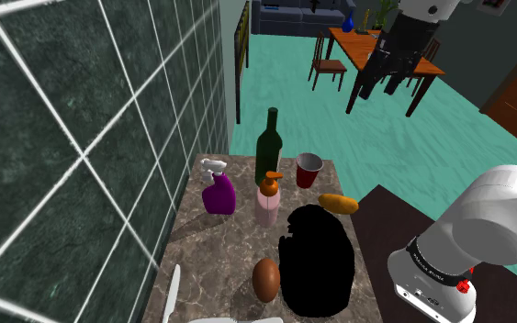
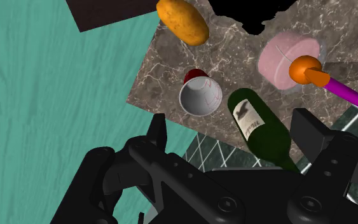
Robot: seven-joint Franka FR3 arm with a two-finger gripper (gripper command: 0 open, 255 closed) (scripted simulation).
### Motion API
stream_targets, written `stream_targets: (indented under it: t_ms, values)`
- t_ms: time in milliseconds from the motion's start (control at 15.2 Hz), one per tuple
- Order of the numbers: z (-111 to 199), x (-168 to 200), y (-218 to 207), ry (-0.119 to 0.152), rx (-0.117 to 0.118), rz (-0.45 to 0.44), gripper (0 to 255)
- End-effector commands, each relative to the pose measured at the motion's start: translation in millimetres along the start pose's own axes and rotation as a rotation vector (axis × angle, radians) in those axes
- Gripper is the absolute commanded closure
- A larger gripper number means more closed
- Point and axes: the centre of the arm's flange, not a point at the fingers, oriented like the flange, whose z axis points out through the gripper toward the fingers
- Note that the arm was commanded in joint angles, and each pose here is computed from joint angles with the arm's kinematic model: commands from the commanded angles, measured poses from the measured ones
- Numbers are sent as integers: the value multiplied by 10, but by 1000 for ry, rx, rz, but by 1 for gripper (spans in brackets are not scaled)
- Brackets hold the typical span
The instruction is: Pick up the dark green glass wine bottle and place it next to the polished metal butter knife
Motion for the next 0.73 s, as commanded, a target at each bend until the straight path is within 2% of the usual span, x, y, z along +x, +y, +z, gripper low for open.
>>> stream_targets:
  t_ms: [0, 660]
  values:
    - [0, 0, 0, 0, 0, 0, 0]
    - [578, 1036, -722, -44, -22, 50, 0]
